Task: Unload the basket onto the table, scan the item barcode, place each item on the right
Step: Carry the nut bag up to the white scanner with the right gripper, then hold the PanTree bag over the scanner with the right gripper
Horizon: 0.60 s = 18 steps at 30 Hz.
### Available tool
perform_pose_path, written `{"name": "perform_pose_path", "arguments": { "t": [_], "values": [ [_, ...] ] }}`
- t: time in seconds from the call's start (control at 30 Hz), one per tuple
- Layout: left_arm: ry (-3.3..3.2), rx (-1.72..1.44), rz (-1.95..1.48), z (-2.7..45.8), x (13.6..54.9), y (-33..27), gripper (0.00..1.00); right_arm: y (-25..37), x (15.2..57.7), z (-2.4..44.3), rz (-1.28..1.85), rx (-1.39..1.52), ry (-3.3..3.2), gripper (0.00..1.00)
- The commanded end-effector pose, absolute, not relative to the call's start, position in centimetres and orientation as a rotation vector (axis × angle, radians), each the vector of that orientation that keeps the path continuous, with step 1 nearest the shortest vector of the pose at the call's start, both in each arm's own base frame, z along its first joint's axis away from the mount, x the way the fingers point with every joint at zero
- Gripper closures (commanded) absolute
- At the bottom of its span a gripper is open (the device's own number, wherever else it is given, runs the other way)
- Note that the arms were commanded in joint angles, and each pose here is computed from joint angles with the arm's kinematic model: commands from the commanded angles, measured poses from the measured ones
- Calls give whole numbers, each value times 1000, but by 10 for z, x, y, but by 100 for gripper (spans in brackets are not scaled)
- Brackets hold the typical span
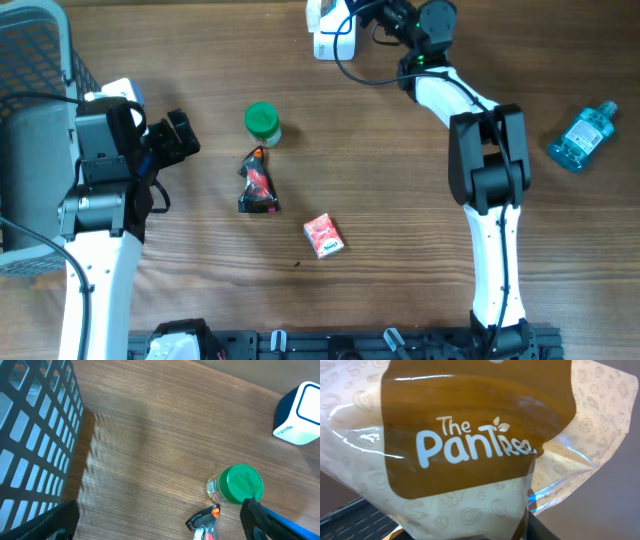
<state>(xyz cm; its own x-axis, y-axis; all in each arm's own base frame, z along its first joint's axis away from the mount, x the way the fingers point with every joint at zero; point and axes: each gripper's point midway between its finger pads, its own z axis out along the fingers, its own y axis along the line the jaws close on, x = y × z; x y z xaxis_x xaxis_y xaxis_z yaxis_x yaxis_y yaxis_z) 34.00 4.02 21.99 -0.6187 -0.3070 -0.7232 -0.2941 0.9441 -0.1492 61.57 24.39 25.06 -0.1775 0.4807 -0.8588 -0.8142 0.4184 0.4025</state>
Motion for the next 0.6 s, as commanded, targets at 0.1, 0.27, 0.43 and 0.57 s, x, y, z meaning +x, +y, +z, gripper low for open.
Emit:
{"name": "perform_pose_path", "arguments": {
  "t": [0.1,0.27,0.43,0.57],
  "values": [
    [2264,-418,-36,223,342,38,0,235,633,248,1072,-277,1264,87],
    [2264,-418,-36,223,342,38,0,237,636,235,1028,-300,1298,93],
    [2264,-418,-36,223,342,38,0,245,638,216,1077,-328,1291,92],
    [2264,-418,-36,223,342,38,0,259,625,218,1126,-412,1238,94]
  ]
}}
